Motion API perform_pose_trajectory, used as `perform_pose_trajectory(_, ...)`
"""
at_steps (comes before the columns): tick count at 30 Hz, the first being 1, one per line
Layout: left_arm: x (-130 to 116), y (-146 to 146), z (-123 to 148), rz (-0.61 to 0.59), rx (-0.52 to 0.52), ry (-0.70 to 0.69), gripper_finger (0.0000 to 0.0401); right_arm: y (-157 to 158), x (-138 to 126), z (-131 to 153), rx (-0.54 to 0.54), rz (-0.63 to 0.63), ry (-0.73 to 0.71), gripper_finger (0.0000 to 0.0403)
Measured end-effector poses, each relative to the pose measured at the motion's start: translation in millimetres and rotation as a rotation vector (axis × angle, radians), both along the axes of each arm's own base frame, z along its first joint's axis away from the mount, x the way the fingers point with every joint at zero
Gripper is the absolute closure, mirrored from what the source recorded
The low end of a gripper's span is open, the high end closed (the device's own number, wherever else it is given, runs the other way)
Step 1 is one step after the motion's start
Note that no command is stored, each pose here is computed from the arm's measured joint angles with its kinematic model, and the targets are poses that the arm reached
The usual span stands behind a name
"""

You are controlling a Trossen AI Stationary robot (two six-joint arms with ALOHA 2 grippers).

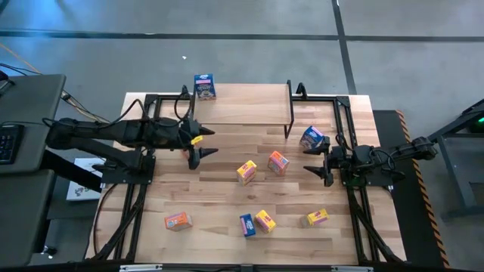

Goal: Stack cereal on shelf
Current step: Put the top right orange cereal box on the shelf

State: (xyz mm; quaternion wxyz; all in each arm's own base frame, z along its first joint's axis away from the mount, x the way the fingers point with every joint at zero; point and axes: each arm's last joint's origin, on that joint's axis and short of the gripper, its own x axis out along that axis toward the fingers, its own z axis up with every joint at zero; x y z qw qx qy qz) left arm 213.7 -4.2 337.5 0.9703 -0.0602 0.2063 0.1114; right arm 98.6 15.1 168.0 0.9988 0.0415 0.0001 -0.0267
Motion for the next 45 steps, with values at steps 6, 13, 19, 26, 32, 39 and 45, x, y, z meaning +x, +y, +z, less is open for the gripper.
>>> perform_pose_trajectory(6, 1.7, 0.0, 3.6, -0.007, 0.018, -0.037, 0.0093, -0.4, 0.0, 0.1, -0.035, -0.014, 0.001, 0.0123)
perform_pose_trajectory(13, 2.4, -2.4, 5.5, -0.026, 0.048, -0.052, 0.0093, -0.8, 0.0, 0.6, -0.028, -0.029, -0.005, 0.0123)
perform_pose_trajectory(19, 3.0, -7.2, -7.7, -0.061, 0.078, -0.027, 0.0093, -2.4, -0.9, 12.2, 0.165, -0.068, -0.14, 0.0123)
perform_pose_trajectory(26, -0.4, -7.0, -38.6, -0.061, 0.082, -0.006, 0.0093, -3.4, -5.7, 32.5, 0.272, -0.043, -0.354, 0.0123)
perform_pose_trajectory(32, -3.4, -6.7, -45.0, -0.059, 0.081, -0.033, 0.0093, -5.0, -11.1, 64.7, 0.2, -0.063, -0.398, 0.0123)
perform_pose_trajectory(39, -6.8, -6.4, -40.3, -0.06, 0.086, -0.064, 0.0093, -4.4, -1.1, 112.3, 0.135, -0.14, -0.249, 0.0123)
perform_pose_trajectory(45, -7.2, -6.3, -38.7, -0.063, 0.095, -0.076, 0.0093, -0.5, 23.7, 128.7, 0.209, -0.226, -0.026, 0.0123)
